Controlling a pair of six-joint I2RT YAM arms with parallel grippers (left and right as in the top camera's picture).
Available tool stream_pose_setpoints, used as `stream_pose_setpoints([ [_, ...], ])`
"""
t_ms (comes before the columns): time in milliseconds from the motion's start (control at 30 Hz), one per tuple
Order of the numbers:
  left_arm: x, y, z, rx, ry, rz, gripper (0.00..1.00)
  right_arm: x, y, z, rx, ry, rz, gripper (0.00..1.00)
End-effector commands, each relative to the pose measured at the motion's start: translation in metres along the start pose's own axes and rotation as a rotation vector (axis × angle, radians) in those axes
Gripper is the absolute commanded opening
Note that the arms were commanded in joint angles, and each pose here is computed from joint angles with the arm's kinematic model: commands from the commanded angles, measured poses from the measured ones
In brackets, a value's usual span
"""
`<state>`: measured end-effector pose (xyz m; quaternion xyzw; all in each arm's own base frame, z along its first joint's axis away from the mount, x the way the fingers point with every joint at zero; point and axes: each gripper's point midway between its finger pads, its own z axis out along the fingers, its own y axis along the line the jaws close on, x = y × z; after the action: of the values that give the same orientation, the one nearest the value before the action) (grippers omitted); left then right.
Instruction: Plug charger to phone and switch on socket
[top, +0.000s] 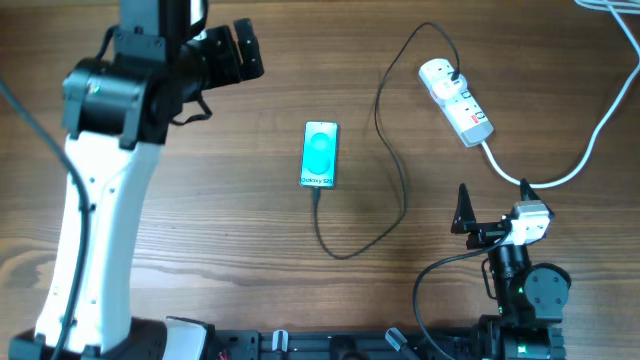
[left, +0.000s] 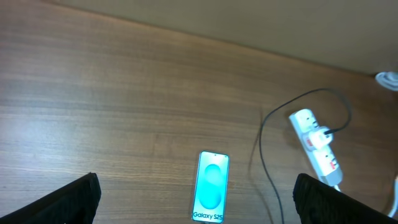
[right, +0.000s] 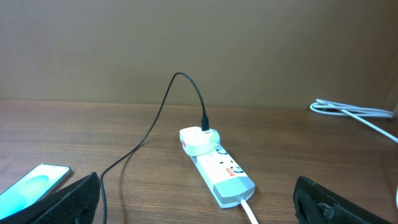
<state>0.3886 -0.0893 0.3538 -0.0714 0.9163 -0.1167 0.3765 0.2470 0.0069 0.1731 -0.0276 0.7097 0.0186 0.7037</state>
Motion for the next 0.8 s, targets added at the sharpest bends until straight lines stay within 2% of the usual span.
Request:
stream_pose_setpoints([
  [0,-0.005,0.001,-0.026,0.005,-0.059,-0.003,1.00,-0.002,-0.002,0.000,0.011,-0.010,-0.013,1.00],
  [267,-0.011,-0.001,-0.096,0.062,-0.201,-0.004,1.00,-0.002,-0.002,0.000,0.011,-0.010,-0.013,1.00],
  [500,-0.007,0.001,-0.178,0.132,-0.373,-0.007,1.00,-0.002,-0.002,0.000,0.011,-0.010,-0.013,1.00],
  [600,-0.004,0.002,-0.193,0.144,-0.404,-0.007,1.00,-0.002,-0.002,0.000,0.011,-0.010,-0.013,1.00],
  [767,0.012,0.009,-0.186,0.130,-0.370,-0.007,1.00,-0.002,-0.002,0.000,0.011,-0.010,-0.013,1.00],
])
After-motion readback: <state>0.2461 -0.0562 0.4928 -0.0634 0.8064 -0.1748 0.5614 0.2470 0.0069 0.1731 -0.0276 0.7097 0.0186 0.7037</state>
